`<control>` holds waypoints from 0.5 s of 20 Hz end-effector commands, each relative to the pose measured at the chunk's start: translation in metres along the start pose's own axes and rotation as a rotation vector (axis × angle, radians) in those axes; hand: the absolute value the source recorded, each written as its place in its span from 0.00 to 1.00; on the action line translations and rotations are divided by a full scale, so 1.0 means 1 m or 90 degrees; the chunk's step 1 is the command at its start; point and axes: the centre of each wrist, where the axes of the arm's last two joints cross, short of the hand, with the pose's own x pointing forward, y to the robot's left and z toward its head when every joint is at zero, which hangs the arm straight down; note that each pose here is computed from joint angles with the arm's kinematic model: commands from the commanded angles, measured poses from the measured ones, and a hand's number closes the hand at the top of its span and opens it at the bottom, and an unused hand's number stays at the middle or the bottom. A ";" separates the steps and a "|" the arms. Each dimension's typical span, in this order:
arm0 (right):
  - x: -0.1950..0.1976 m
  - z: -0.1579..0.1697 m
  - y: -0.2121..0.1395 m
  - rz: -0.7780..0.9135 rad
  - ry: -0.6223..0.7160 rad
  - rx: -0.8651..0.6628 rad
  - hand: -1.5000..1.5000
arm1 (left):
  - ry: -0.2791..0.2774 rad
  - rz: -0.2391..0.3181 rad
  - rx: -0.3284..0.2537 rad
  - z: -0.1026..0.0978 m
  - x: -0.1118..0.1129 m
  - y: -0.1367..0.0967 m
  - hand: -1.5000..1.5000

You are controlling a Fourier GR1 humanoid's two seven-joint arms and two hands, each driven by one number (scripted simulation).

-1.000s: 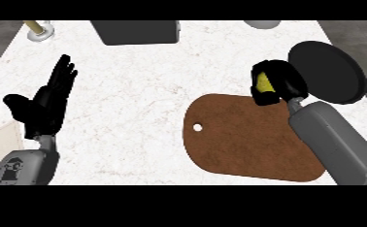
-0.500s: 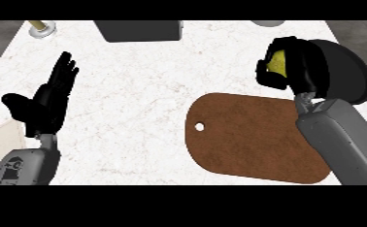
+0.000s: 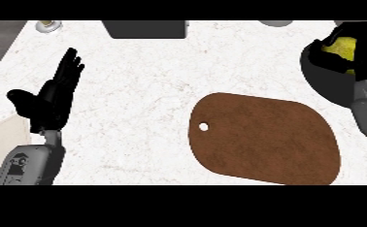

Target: Pick the pear from the cutting board and place it in the pan

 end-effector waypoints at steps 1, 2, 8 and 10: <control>-0.061 -0.024 -0.022 0.041 0.024 -0.037 1.00 | -0.004 -0.008 -0.015 0.002 -0.002 -0.001 0.50; -0.070 -0.024 -0.010 0.027 0.033 -0.054 1.00 | -0.005 0.001 -0.005 -0.010 -0.006 -0.002 0.50; -0.132 -0.052 -0.036 0.150 0.053 -0.095 1.00 | -0.017 0.008 -0.027 -0.007 -0.001 -0.012 0.50; -0.144 -0.057 -0.035 0.151 0.071 -0.107 1.00 | -0.020 0.008 -0.043 -0.012 0.011 -0.014 0.50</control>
